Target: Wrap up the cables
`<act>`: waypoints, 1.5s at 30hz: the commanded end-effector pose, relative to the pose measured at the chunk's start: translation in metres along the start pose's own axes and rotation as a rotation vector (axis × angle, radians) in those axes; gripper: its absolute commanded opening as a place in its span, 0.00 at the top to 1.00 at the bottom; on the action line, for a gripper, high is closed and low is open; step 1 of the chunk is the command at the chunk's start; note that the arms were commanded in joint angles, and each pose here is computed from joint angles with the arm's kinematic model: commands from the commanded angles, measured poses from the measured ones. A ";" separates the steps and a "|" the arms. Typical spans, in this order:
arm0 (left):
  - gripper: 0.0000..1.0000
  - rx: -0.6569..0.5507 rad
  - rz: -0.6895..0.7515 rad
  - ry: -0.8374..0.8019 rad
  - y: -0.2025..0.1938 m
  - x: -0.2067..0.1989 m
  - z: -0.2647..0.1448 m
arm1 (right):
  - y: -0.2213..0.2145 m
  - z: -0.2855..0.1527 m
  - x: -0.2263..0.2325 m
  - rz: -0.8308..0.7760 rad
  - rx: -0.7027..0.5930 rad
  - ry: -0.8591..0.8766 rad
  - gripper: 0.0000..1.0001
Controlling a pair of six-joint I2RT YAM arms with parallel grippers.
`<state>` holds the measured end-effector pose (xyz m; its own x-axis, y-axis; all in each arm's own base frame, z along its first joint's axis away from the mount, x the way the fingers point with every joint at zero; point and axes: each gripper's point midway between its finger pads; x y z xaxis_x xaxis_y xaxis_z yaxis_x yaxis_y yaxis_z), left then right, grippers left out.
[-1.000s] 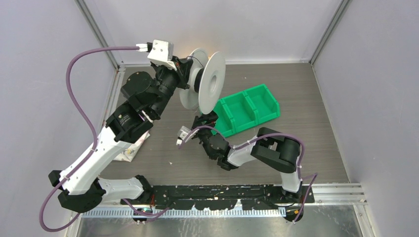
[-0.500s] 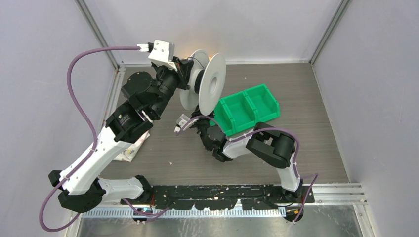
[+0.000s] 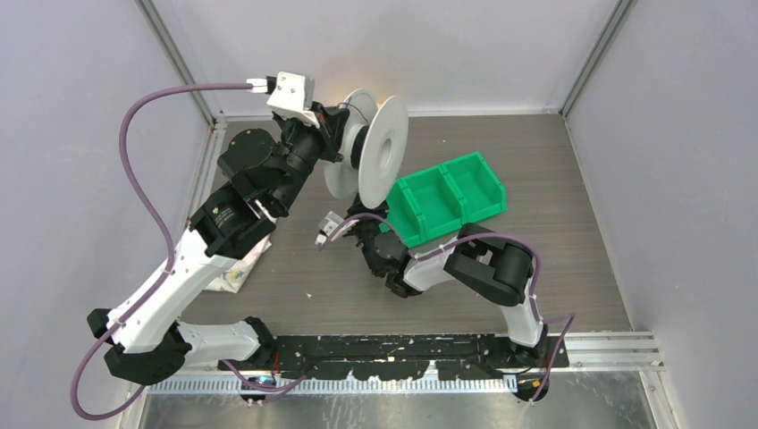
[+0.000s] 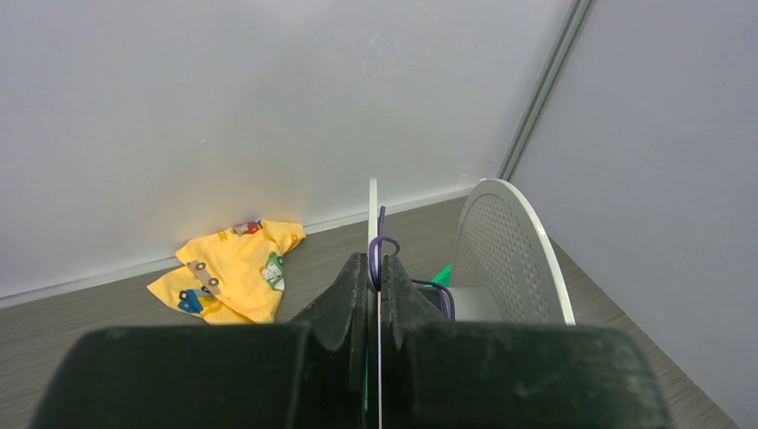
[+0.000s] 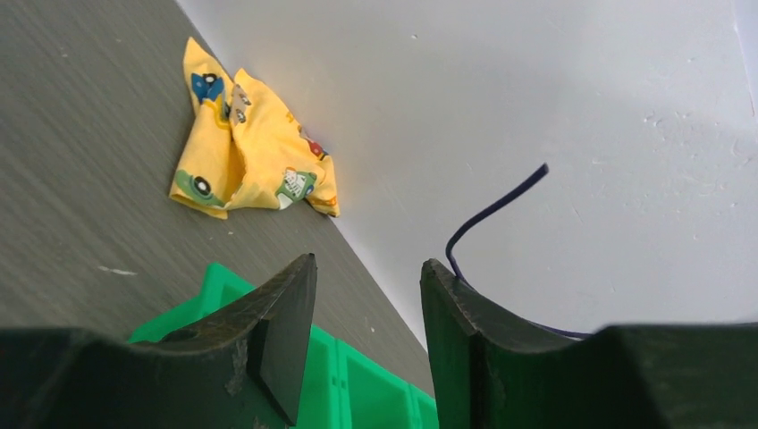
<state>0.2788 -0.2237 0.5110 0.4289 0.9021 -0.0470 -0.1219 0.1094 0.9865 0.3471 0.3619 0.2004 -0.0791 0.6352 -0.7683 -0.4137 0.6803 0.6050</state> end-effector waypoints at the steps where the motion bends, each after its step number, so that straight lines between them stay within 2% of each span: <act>1: 1.00 -0.153 -0.081 -0.006 0.054 0.005 -0.011 | 0.022 -0.018 -0.011 0.049 -0.042 -0.036 0.48; 13: 0.99 -0.154 -0.076 0.000 0.054 0.006 -0.012 | 0.034 -0.043 -0.007 0.026 -0.027 -0.020 0.43; 22: 1.00 -0.155 -0.075 0.004 0.053 0.007 -0.012 | 0.052 -0.045 -0.032 0.048 -0.055 -0.055 0.40; 30: 1.00 -0.158 -0.079 -0.002 0.054 0.005 -0.011 | 0.064 -0.034 -0.031 0.060 -0.096 -0.059 0.38; 37: 0.99 -0.159 -0.085 -0.001 0.055 0.006 -0.013 | 0.055 -0.009 -0.029 0.080 -0.119 -0.065 0.38; 38: 1.00 -0.158 -0.085 -0.002 0.055 0.006 -0.013 | 0.053 -0.007 -0.025 0.073 -0.118 -0.056 0.42; 39: 1.00 -0.158 -0.086 -0.001 0.055 0.006 -0.013 | 0.050 -0.005 -0.022 0.062 -0.112 -0.051 0.55; 41: 0.99 -0.157 -0.088 -0.001 0.054 0.006 -0.013 | 0.046 -0.004 -0.018 0.052 -0.093 -0.044 0.75; 42: 1.00 -0.156 -0.088 -0.002 0.054 0.006 -0.014 | 0.044 -0.005 -0.016 0.053 -0.085 -0.040 0.89; 43: 1.00 -0.157 -0.089 0.000 0.055 0.007 -0.014 | 0.043 -0.005 -0.016 0.056 -0.080 -0.040 0.98; 45: 0.99 -0.160 -0.090 0.001 0.056 0.007 -0.015 | 0.042 -0.008 -0.021 0.076 -0.085 -0.058 0.99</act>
<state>0.2788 -0.2236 0.5111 0.4286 0.9023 -0.0472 -0.1222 0.1097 0.9864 0.3287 0.3722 0.2192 -0.0702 0.6263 -0.7764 -0.4486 0.6754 0.5854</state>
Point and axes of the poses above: each gripper's point midway between its finger pads, its own z axis out along the fingers, its own x axis along the line the jaws close on, y = z × x, and after that the axes turned 6 degrees about z, right-handed
